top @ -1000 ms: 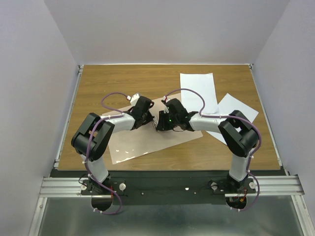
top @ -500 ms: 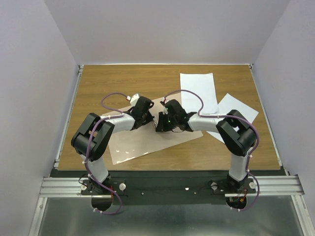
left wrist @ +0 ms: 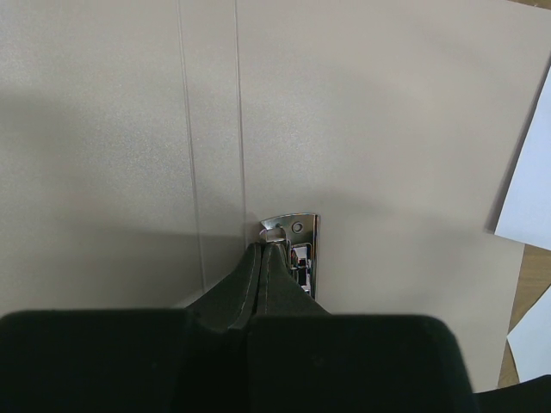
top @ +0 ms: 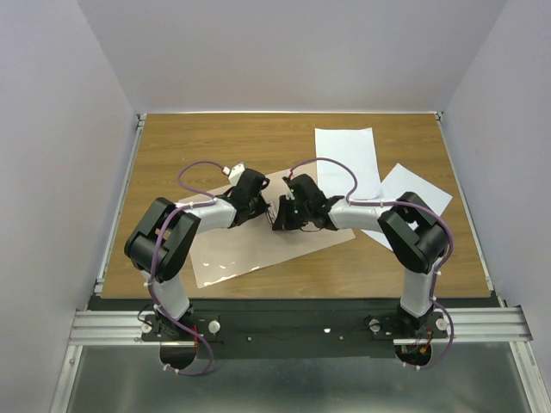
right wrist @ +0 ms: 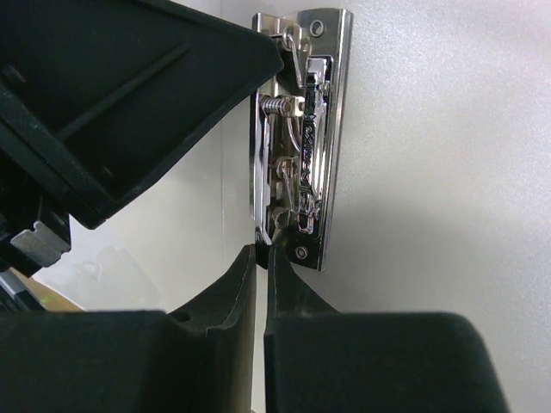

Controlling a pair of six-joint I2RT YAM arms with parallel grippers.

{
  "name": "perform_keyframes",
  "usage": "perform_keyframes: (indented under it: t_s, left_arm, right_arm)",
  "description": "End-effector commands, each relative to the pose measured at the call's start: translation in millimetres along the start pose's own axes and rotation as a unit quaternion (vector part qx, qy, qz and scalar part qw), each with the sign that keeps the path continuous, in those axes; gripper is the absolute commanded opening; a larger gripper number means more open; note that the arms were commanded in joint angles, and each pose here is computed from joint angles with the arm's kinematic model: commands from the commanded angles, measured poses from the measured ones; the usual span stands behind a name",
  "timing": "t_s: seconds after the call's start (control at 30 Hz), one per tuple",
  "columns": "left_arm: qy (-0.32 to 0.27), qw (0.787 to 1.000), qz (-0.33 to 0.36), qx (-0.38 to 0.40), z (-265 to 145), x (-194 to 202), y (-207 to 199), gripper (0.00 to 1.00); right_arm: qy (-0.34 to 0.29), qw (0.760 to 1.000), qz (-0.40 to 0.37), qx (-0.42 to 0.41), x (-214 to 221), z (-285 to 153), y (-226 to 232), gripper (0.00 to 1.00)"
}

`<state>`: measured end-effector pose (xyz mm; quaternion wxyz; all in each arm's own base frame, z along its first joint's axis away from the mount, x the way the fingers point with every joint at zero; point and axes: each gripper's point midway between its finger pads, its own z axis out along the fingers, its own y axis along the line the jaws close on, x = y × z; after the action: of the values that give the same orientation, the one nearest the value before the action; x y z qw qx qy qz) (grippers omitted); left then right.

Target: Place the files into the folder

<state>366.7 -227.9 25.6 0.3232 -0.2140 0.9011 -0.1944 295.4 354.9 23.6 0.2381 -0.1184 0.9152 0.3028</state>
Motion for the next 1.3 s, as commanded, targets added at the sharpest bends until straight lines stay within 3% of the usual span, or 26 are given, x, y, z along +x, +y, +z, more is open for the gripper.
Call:
perform_keyframes:
  t_s: [0.0, 0.07, 0.37, 0.67, 0.87, 1.07, 1.27]
  left_arm:
    - [0.031, 0.995, 0.060, -0.069, 8, 24, 43, 0.00]
    - [0.031, 0.994, 0.079, -0.074, 10, 24, 47, 0.00]
    - [0.034, 0.990, 0.107, -0.080, 21, 23, 49, 0.00]
    - [0.008, 0.986, 0.128, -0.105, 23, 10, 55, 0.00]
    - [0.006, 0.985, 0.138, -0.108, 26, 10, 57, 0.00]
    - [0.007, 0.984, 0.148, -0.100, 30, 10, 55, 0.00]
    - [0.005, 0.983, 0.153, -0.104, 31, 10, 57, 0.00]
  right_arm:
    - [0.033, 0.996, 0.045, 0.066, 21, 4, -30, 0.08]
    - [0.042, 0.994, 0.069, 0.071, 23, 2, -39, 0.01]
    - [0.086, 0.990, 0.095, 0.063, 43, 1, -65, 0.01]
    - [0.113, 0.966, 0.153, 0.176, 67, -11, -142, 0.01]
    - [0.138, 0.953, 0.162, 0.216, 81, -8, -163, 0.01]
    - [0.065, 0.953, 0.126, 0.267, 36, -14, -170, 0.01]
    - [-0.056, 0.951, 0.067, 0.296, -37, -38, -146, 0.01]
